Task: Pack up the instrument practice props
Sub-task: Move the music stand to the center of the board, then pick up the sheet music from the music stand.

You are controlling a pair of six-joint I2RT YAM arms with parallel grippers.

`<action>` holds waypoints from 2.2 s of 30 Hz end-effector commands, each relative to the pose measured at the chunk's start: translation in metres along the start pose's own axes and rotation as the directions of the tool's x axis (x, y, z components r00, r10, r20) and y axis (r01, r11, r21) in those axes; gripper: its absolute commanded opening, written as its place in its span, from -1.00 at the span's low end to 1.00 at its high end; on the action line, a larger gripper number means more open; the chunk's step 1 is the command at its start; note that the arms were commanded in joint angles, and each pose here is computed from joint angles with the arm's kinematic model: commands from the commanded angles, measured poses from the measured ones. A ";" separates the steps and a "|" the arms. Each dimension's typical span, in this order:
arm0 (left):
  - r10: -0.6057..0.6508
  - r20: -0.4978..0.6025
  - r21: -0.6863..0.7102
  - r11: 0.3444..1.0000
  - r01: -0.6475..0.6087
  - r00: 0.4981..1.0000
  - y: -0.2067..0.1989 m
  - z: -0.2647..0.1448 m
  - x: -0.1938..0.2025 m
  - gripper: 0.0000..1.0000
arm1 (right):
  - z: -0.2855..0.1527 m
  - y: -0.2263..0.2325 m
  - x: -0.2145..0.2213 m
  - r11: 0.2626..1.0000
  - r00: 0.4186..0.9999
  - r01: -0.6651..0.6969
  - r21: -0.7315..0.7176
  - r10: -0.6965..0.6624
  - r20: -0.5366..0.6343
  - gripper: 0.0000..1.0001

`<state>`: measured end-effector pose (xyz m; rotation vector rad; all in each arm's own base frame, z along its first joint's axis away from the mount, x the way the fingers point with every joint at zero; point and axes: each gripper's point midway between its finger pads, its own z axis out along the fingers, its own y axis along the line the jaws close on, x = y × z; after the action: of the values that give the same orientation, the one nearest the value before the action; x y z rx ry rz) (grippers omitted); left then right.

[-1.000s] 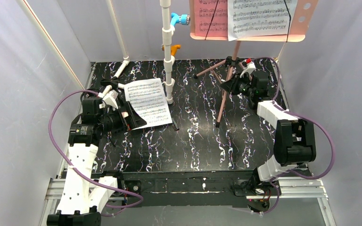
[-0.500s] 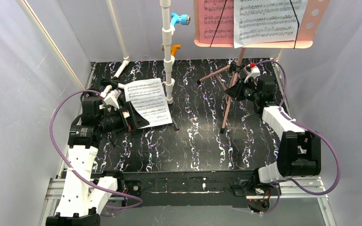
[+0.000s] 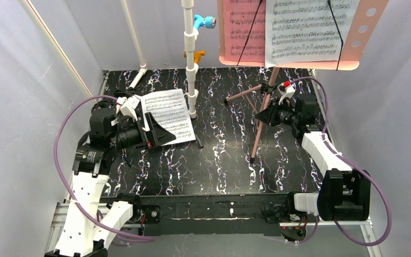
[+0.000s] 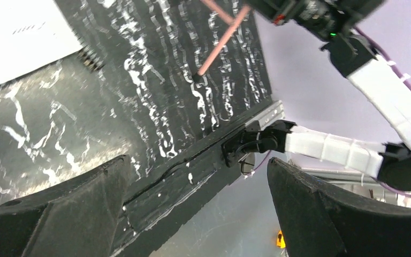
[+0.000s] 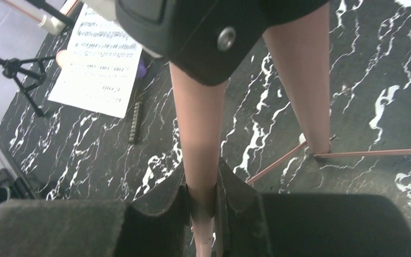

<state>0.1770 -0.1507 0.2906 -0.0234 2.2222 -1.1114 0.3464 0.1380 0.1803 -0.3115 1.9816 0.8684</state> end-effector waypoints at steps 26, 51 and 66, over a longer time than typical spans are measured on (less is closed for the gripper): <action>0.338 0.354 0.419 0.776 -0.472 0.872 -0.292 0.067 -0.053 0.96 | -0.045 0.042 0.030 0.992 0.997 0.049 -0.117 -0.055 -0.054 0.35; 0.167 0.547 0.294 0.879 -0.375 0.820 -0.338 0.134 -0.122 0.74 | -0.068 0.001 0.033 0.982 0.992 0.129 -0.135 -0.130 0.002 0.97; 0.090 0.563 0.422 0.823 -0.380 0.822 -0.381 0.144 -0.130 -0.81 | -0.082 0.003 0.025 0.980 0.985 0.169 -0.109 -0.165 0.049 0.97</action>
<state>0.2760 -0.4699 0.5296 0.1759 1.4700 -1.2514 0.2815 0.0881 0.1846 -0.4926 1.8678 0.8829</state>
